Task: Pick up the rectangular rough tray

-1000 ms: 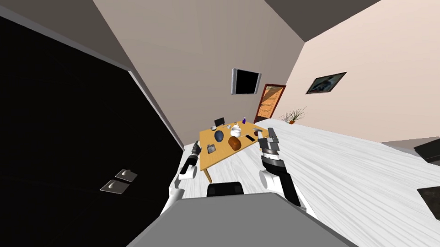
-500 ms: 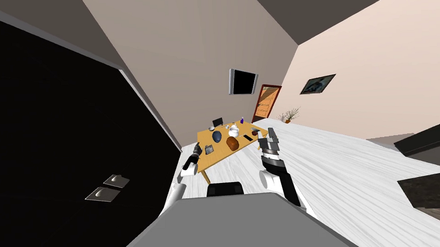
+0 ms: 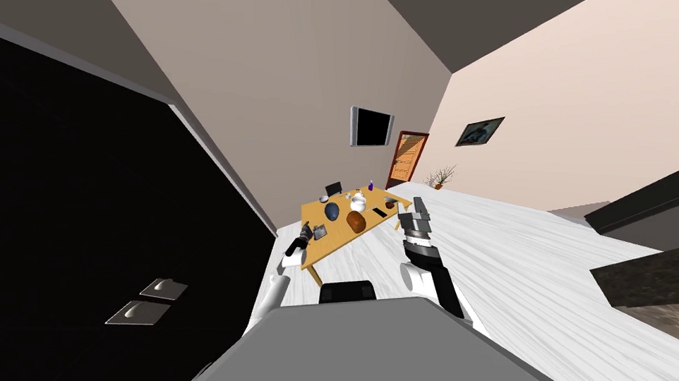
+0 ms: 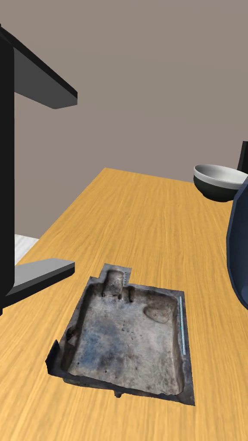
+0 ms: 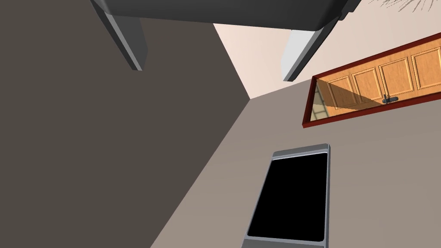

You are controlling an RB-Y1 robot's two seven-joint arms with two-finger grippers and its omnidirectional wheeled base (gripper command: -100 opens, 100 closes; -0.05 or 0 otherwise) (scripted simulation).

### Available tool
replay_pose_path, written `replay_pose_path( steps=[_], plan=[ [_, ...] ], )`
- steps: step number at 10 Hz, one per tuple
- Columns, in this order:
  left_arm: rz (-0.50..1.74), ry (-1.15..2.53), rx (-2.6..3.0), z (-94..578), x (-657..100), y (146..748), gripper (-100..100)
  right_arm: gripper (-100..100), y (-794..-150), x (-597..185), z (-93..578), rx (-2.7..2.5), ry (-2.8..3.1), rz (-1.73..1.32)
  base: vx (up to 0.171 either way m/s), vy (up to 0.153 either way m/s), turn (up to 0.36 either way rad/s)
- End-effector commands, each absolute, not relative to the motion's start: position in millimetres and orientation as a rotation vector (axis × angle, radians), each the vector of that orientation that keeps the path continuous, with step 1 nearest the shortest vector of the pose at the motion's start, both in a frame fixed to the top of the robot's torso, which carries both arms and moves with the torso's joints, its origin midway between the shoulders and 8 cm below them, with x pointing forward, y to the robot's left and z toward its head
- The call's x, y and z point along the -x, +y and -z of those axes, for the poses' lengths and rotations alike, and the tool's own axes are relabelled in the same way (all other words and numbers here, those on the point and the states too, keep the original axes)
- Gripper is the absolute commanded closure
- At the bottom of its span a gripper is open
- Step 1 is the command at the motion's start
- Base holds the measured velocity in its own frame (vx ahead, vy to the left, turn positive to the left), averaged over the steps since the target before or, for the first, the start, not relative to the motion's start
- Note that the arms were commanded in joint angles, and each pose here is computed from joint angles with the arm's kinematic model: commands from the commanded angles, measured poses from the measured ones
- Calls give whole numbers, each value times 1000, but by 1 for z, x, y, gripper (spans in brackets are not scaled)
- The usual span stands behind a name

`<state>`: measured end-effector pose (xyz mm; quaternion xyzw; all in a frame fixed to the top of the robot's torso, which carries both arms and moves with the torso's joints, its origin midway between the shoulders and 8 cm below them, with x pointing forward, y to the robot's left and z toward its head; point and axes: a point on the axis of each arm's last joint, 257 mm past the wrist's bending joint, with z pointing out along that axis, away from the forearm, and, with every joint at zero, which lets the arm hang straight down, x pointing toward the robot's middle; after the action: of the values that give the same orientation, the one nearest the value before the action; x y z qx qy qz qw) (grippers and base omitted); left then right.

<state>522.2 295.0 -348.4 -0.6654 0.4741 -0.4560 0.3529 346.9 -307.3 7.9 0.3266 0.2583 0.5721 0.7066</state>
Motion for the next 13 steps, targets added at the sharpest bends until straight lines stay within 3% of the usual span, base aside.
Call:
replay_pose_path(
  steps=[1, 13],
  plan=[
    [1156, 1240, 1761, 363, -521, 296, -100, 0, -307, -347, -8, -726, 574, -1271, 17, -26, -32],
    [869, 1340, 2180, 465, -507, 316, -100, 0, -307, -347, -8, -726, 574, -1271, 17, -35, -61]
  ],
)
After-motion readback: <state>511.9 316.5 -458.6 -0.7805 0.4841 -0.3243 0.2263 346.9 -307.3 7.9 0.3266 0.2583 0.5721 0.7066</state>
